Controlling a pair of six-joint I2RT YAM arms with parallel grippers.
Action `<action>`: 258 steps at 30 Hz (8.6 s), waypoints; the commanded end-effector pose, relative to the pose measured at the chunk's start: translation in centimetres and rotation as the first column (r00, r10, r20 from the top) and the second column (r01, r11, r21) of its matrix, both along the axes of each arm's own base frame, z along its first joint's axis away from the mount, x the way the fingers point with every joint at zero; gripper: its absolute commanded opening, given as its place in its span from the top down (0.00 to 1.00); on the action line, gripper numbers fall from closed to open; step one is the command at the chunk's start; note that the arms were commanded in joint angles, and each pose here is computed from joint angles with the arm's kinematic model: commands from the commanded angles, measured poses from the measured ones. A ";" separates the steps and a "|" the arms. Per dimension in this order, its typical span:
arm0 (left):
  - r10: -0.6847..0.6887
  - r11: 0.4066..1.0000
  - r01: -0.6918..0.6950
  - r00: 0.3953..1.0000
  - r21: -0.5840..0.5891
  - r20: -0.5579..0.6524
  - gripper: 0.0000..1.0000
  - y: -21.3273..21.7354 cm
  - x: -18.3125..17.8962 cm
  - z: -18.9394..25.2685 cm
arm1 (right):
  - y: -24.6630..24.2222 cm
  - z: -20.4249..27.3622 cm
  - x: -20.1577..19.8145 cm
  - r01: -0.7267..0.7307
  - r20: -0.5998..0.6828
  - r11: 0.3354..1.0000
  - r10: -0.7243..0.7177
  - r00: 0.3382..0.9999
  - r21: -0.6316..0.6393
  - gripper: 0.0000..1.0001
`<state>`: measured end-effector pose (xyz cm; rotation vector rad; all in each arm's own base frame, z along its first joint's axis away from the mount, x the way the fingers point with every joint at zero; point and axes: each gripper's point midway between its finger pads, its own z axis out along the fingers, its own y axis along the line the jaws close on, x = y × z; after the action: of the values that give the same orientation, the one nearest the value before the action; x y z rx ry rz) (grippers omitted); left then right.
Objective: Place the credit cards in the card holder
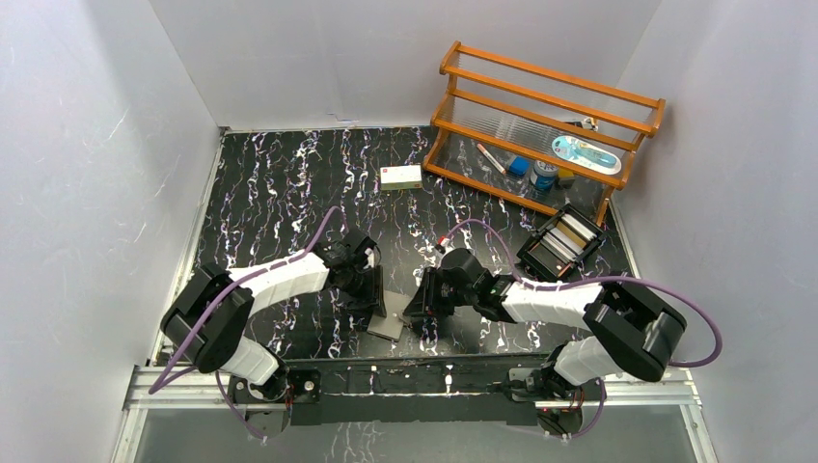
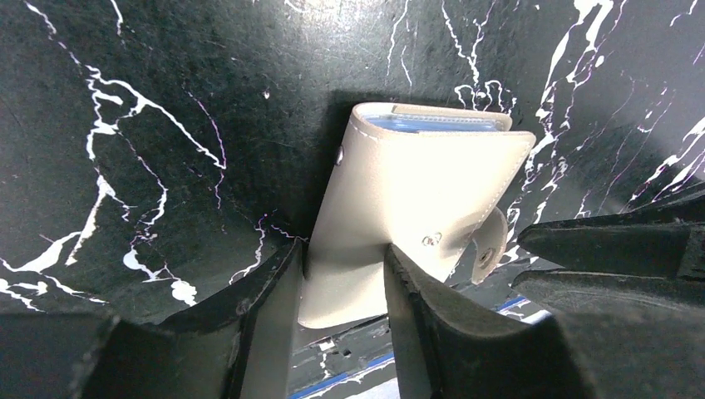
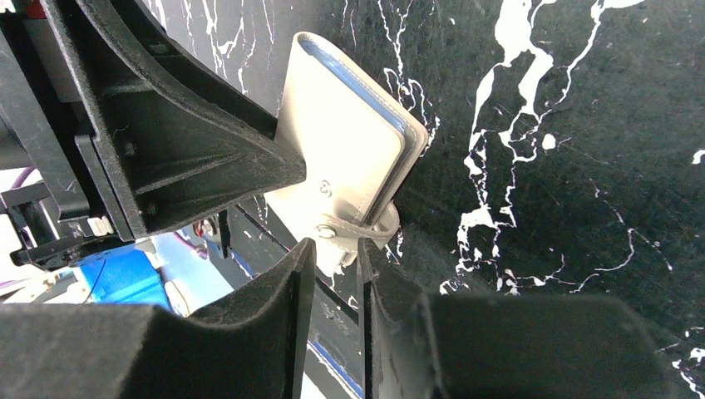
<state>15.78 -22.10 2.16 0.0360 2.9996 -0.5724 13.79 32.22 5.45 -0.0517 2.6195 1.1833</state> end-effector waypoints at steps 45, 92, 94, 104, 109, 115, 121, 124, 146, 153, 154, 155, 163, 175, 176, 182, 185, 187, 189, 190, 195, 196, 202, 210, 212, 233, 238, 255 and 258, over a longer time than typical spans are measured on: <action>0.137 0.987 -0.145 0.984 -0.064 -0.109 0.71 -1.4 -1.5 -2.4 | -0.3 2.4 2.4 -0.014 0.106 0.973 0.039 0.994 -0.229 0.78; 0.139 0.989 -0.144 0.985 -0.036 -0.105 0.69 -1.5 -1.2 -2.8 | 0.0 0.0 1.6 -0.157 0.064 0.939 0.185 0.981 -0.307 0.80; 0.137 0.989 -0.142 0.985 -0.038 -0.106 0.69 -1.6 -1.2 -2.7 | -0.2 0.2 1.6 -0.158 0.068 0.935 0.189 0.980 -0.317 0.80; 0.123 0.991 -0.125 0.992 -0.052 -0.041 0.64 -2.2 0.4 -0.1 | -0.7 2.0 3.3 -0.070 0.143 0.937 0.125 0.982 -0.341 0.73; 0.116 0.993 -0.115 0.993 -0.022 0.008 0.60 -2.2 1.8 1.0 | -0.2 1.8 3.6 -0.059 0.146 0.943 0.112 0.983 -0.327 0.76; 0.108 0.994 -0.109 0.994 0.005 0.023 0.61 -2.1 2.5 0.6 | 0.3 1.6 3.8 -0.073 0.131 0.946 0.119 0.984 -0.316 0.76; 0.102 0.995 -0.101 0.995 0.020 -0.016 0.63 -2.3 2.1 -1.0 | 0.2 1.0 3.4 -0.087 0.099 0.944 0.124 0.987 -0.319 0.76; 0.103 0.994 -0.102 0.994 0.035 -0.025 0.63 -2.1 2.1 -1.5 | 0.1 0.6 3.2 -0.091 0.088 0.942 0.126 0.988 -0.323 0.76; 0.111 0.993 -0.110 0.994 0.039 -0.025 0.65 -2.0 2.0 -1.7 | -0.1 -0.7 2.5 -0.104 0.050 0.939 0.128 0.991 -0.328 0.79; 0.114 0.993 -0.113 0.993 0.037 -0.023 0.65 -2.0 2.0 -1.6 | 0.1 -0.9 2.1 -0.106 0.047 0.937 0.129 0.991 -0.334 0.79; 0.114 0.993 -0.113 0.993 0.035 -0.022 0.65 -2.0 2.0 -1.6 | 0.0 -1.0 2.0 -0.105 0.046 0.935 0.128 0.991 -0.339 0.79; 0.114 0.993 -0.113 0.993 0.033 -0.022 0.65 -2.0 2.0 -1.5 | -0.1 -1.1 2.0 -0.102 0.048 0.933 0.126 0.991 -0.346 0.79; 0.116 0.993 -0.116 0.993 0.034 -0.024 0.65 -1.9 1.9 -1.7 | -0.3 0.3 2.8 -0.082 0.094 0.925 0.125 0.988 -0.371 0.78; 0.116 0.993 -0.115 0.993 0.033 -0.026 0.65 -1.9 1.9 -1.7 | -0.5 0.8 2.5 -0.078 0.094 0.934 0.117 0.989 -0.349 0.78; 0.115 0.993 -0.114 0.993 0.032 -0.027 0.65 -1.9 1.8 -1.7 | -0.4 0.8 2.4 -0.080 0.092 0.935 0.119 0.989 -0.344 0.78; 0.116 0.993 -0.116 0.993 0.026 -0.025 0.65 -2.1 1.9 -1.6 | -0.4 0.4 2.2 -0.083 0.080 0.936 0.117 0.990 -0.341 0.79; 0.118 0.993 -0.118 0.993 0.025 -0.025 0.65 -2.0 1.9 -1.6 | -0.3 0.5 2.2 -0.083 0.083 0.940 0.117 0.990 -0.331 0.79; 0.117 0.993 -0.117 0.993 0.026 -0.026 0.65 -2.0 1.9 -1.6 | -0.3 0.4 2.1 -0.087 0.080 0.940 0.119 0.990 -0.331 0.79; 0.117 0.993 -0.116 0.993 0.026 -0.028 0.65 -2.0 1.9 -1.6 | -0.3 0.3 2.1 -0.086 0.079 0.939 0.119 0.990 -0.332 0.79; 0.117 0.993 -0.117 0.993 0.026 -0.028 0.65 -2.1 1.9 -1.6 | -0.3 0.3 2.2 -0.086 0.079 0.939 0.119 0.990 -0.332 0.79; 0.115 0.993 -0.114 0.993 0.024 -0.027 0.65 -2.1 1.9 -1.6 | -0.4 -0.1 2.1 -0.088 0.071 0.937 0.119 0.990 -0.338 0.79; 0.115 0.993 -0.114 0.993 0.025 -0.028 0.65 -2.1 1.8 -1.6 | -0.3 -0.1 2.0 -0.088 0.070 0.937 0.118 0.990 -0.338 0.79; 0.114 0.993 -0.113 0.993 0.023 -0.026 0.65 -2.1 1.8 -1.5 | -0.9 -0.4 2.0 -0.080 0.070 0.928 0.113 0.991 -0.363 0.79; 0.110 0.994 -0.110 0.994 0.023 -0.027 0.65 -2.1 1.9 -1.5 | -1.3 -0.7 2.0 -0.073 0.068 0.921 0.106 0.992 -0.382 0.79; 0.110 0.994 -0.110 0.994 0.022 -0.024 0.65 -2.2 1.9 -1.4 | -1.3 -0.9 2.0 -0.075 0.064 0.921 0.108 0.992 -0.382 0.78; 0.118 0.992 -0.120 0.992 -0.033 -0.053 0.65 -2.9 1.4 -1.3 | -2.1 -4.0 0.5 -0.117 0.026 0.827 0.157 0.987 -0.550 0.85; 0.126 0.990 -0.130 0.989 -0.052 -0.076 0.65 -3.0 0.8 -1.7 | -3.1 -5.8 0.0 -0.136 -0.006 0.769 0.170 0.985 -0.624 0.85; 0.183 0.978 -0.184 0.983 -0.095 -0.019 0.67 -1.7 3.9 0.7 | -3.5 -5.5 4.1 -0.045 0.124 0.747 0.169 0.978 -0.663 0.87; 0.228 0.964 -0.224 0.973 -0.146 0.015 0.68 -0.9 6.1 2.7 | -3.7 -5.4 6.1 -0.017 0.156 0.757 0.157 0.975 -0.654 0.87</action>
<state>19.39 -24.60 2.30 -0.2475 2.9501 -0.7204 17.07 32.19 3.58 -0.4126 2.7292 0.4293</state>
